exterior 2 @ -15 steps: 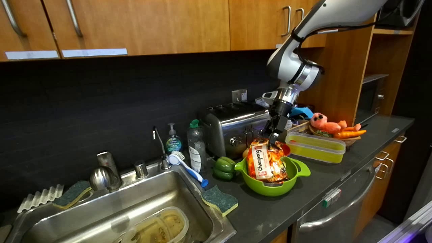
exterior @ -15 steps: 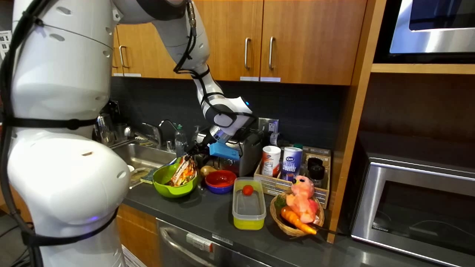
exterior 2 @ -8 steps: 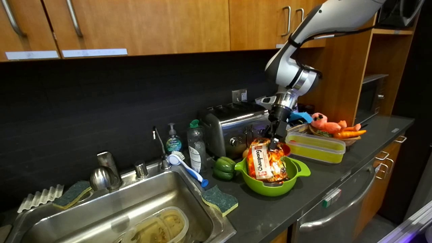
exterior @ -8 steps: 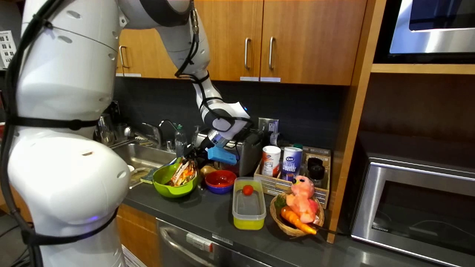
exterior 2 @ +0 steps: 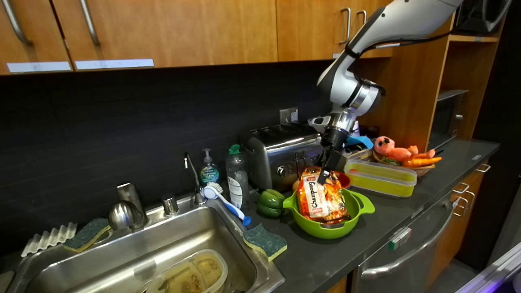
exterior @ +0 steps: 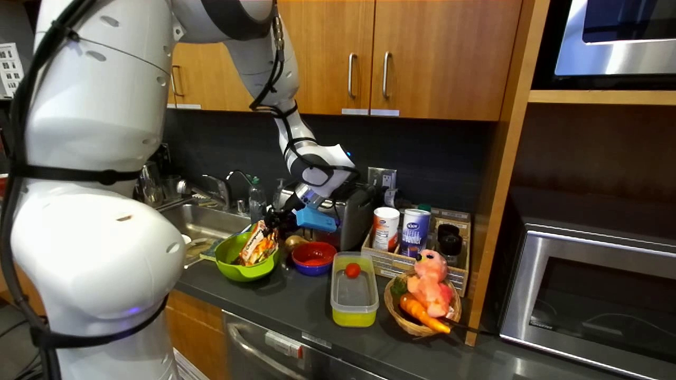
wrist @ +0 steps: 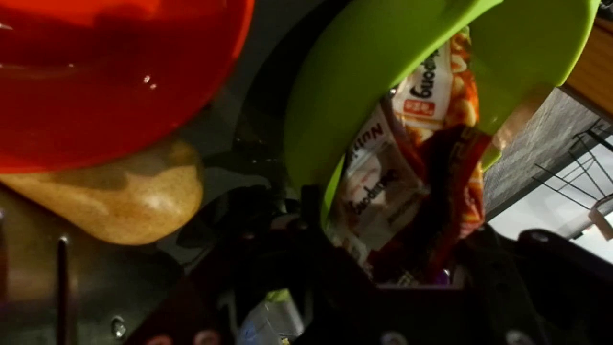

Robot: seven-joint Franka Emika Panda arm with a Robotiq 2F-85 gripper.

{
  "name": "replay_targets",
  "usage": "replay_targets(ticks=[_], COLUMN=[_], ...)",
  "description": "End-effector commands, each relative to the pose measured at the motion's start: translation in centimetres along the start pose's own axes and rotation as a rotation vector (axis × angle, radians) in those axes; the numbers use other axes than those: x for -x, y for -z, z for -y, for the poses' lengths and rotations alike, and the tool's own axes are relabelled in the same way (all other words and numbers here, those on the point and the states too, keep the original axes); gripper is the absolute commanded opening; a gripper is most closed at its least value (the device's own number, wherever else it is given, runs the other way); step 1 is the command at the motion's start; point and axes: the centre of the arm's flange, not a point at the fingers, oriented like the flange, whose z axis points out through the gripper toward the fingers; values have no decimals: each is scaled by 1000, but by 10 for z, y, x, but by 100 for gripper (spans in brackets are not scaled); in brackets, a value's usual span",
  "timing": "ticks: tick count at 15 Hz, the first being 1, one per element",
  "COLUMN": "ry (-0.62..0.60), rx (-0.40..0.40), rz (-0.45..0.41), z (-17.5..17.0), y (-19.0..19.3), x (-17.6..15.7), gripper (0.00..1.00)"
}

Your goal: Pick up the packet in the bowl then put it back inside

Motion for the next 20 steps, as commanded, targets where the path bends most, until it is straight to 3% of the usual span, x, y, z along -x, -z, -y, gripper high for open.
replay_targets(ticks=[1,5,11,20], ry=[22,29,40,143], rx=[7,11,14,156], rz=[-22,-21,-21,-37], z=[-1,0,3,18], y=[0,-1,-2,9], x=[-8,-12,-16,-27], gripper=[22,12,12,12])
